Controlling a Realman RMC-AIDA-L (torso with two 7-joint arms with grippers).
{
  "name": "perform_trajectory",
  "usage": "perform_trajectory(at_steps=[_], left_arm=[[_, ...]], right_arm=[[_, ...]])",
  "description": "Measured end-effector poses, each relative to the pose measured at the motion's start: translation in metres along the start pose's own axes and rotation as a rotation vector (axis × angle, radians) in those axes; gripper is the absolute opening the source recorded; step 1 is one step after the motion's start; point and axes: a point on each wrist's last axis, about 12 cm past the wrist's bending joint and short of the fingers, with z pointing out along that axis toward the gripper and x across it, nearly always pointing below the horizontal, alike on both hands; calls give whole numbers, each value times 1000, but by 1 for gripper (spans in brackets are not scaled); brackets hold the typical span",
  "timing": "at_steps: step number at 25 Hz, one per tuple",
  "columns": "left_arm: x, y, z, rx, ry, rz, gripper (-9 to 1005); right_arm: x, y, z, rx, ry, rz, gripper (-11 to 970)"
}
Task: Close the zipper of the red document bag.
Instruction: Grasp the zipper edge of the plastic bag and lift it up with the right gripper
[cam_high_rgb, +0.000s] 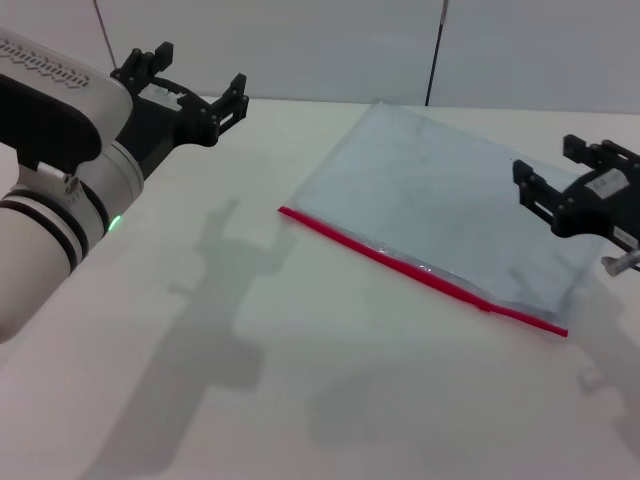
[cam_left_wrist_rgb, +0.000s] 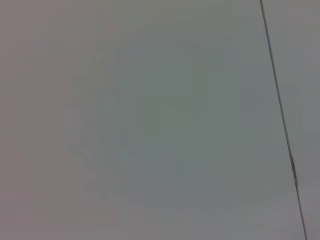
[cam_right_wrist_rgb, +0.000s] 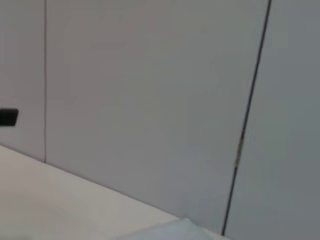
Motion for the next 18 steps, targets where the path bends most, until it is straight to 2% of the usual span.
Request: perform_trajectory(at_steps=[3, 9, 18], left_arm=[[0, -1, 1, 1, 1, 13, 827], [2, 1, 1, -3, 10, 16, 823], [4, 5, 1, -14, 19, 34, 818]], right_arm=[[1, 3, -7, -6, 16, -65, 617], [10, 10, -10, -88, 66, -75, 618], [22, 13, -17, -185, 176, -190, 620]])
